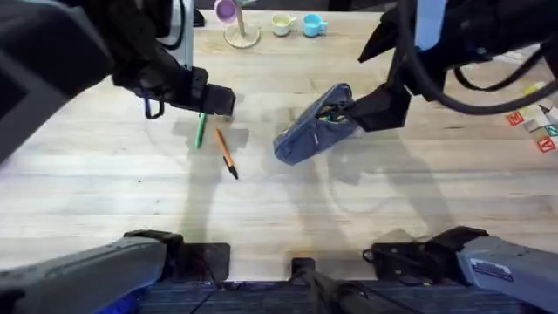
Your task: Unzip the bag, pick up the pens from the table one at a time and place them inside, then zip the bag closed.
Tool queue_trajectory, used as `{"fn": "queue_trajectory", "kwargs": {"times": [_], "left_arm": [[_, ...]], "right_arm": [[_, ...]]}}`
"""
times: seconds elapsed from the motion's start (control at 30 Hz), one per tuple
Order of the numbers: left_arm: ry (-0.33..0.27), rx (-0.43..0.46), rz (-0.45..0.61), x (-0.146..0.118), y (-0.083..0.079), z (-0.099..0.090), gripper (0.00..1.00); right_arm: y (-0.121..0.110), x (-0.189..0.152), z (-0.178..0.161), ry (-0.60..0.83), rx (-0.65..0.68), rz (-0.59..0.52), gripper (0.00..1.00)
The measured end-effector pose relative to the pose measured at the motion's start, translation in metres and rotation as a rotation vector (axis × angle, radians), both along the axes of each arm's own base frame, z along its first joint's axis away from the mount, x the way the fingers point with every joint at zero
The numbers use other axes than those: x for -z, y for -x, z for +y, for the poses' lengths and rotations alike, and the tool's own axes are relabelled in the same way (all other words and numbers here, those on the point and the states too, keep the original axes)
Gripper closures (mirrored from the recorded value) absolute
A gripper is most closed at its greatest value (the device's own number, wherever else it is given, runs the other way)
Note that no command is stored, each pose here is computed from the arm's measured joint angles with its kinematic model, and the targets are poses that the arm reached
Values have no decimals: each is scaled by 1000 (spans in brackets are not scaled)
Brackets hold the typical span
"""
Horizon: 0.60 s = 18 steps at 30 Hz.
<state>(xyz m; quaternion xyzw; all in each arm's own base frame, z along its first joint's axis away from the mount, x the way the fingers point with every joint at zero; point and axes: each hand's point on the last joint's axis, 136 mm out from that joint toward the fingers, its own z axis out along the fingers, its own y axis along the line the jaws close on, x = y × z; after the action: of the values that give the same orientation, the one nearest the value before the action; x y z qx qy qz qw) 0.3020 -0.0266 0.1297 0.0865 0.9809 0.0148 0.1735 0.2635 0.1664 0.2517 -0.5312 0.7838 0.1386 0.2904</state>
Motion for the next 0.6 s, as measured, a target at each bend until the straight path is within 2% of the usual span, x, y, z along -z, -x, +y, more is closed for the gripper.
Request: {"fn": "queue_trajectory", "kwargs": {"times": [0.2,0.37,0.6], "left_arm": [[-60,-20,34,22,-13,9,8],[-75,-24,42,34,-23,10,8],[-88,-46,136,64,-20,13,8]], "right_arm": [[7,-13,-2,-35,45,-13,5],[9,-17,-3,-45,59,-13,5],[12,-16,-1,-45,51,-7,6]]}}
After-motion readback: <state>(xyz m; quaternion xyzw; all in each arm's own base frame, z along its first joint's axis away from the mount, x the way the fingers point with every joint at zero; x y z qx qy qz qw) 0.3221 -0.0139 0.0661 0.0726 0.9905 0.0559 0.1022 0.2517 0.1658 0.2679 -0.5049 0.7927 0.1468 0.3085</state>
